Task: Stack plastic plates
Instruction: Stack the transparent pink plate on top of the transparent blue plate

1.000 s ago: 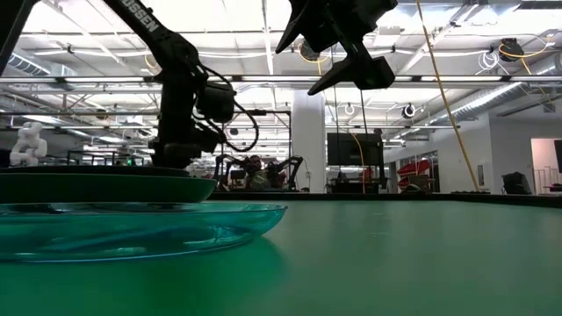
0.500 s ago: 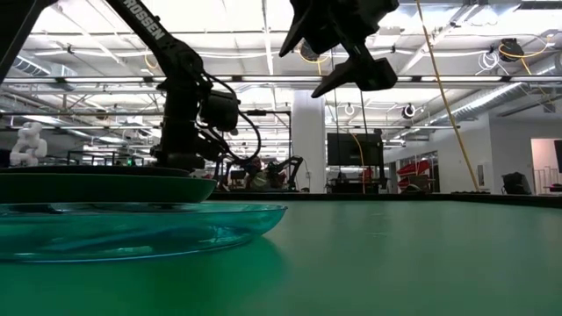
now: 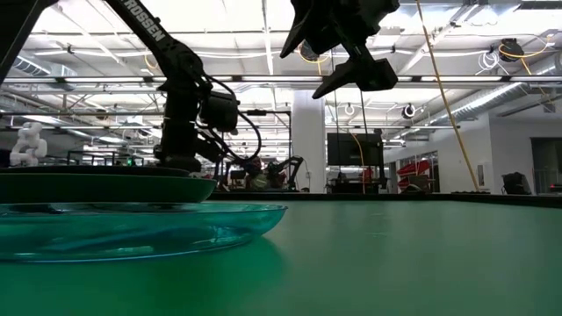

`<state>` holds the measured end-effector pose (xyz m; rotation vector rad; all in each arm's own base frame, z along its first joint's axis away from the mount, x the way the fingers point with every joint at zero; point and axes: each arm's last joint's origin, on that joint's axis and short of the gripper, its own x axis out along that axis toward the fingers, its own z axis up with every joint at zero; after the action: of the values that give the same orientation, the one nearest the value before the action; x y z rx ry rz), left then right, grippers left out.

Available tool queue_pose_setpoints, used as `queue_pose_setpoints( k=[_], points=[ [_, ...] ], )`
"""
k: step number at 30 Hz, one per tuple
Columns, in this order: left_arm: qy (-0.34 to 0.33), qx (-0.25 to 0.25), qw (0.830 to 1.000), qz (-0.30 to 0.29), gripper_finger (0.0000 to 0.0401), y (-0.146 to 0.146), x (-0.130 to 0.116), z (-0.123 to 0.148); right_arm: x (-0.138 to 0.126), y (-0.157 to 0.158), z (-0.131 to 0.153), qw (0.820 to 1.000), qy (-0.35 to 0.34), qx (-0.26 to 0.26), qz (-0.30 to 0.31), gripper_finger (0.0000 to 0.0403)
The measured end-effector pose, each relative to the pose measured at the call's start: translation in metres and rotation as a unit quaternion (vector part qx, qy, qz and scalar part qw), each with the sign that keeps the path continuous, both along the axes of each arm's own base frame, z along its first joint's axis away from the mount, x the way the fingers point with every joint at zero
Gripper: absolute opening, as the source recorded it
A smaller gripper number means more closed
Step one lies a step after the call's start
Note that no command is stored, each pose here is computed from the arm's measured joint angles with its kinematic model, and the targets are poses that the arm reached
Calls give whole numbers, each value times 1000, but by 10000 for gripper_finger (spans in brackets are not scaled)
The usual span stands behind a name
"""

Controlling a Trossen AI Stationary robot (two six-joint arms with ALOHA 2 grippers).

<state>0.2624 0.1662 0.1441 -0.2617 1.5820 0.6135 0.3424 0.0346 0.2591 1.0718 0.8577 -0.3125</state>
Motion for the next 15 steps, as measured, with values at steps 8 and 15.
queue_pose_setpoints(
  k=[8,15],
  points=[
    [7,-9,1000,-5,8,-2,0,1,0,0,0,1000,0,-1,1,279],
    [41,-35,998,-26,7,-15,5,23,0,0,0,1000,-1,-2,1,279]
  ],
)
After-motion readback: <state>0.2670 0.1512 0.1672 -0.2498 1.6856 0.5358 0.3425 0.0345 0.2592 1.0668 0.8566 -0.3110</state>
